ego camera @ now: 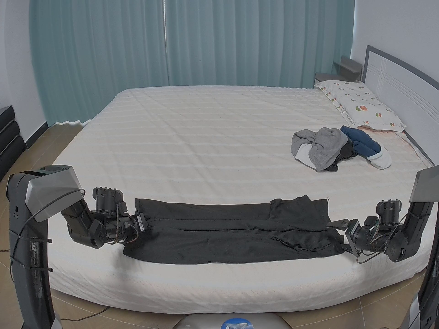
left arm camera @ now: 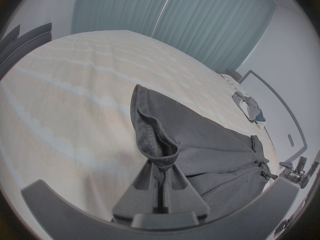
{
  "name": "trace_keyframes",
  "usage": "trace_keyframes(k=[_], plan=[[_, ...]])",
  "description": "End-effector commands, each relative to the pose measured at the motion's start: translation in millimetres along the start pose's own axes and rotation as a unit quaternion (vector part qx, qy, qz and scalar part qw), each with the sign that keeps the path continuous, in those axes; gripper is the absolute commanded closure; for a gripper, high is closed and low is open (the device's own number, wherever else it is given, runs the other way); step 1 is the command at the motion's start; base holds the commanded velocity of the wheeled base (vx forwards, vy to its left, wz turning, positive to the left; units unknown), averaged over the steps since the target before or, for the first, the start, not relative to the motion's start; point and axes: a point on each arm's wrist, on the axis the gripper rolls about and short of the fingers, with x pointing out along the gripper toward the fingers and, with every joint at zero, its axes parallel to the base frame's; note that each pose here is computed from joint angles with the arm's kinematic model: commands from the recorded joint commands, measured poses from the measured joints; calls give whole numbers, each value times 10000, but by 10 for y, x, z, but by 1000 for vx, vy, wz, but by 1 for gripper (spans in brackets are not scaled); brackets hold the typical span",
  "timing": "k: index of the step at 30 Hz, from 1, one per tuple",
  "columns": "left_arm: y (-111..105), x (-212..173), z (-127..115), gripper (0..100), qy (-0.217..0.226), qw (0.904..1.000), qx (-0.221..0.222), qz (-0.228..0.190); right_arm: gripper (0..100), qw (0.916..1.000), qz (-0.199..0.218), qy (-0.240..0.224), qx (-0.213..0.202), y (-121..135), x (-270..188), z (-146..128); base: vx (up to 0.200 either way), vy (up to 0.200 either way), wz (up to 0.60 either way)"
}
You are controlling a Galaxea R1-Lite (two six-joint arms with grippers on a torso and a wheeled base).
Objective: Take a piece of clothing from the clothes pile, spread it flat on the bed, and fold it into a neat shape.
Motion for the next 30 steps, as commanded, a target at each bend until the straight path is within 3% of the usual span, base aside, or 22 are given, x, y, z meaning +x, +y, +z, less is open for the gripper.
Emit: trace_keyframes(k=[1,10,30], plan=[[9,-40,62,100,-169,9997,-25,171,0,10000,-9,10,6,-6,1,-5,0,0,0],[13,-129,147,100,-342,9991,-58,261,0,10000,-4,5,3,-2,-1,-3,0,0,0],[337,-479,517,100,-920,9934,-490,488,0,10000,-7,-1,14,-5,-3,0,0,0,0]])
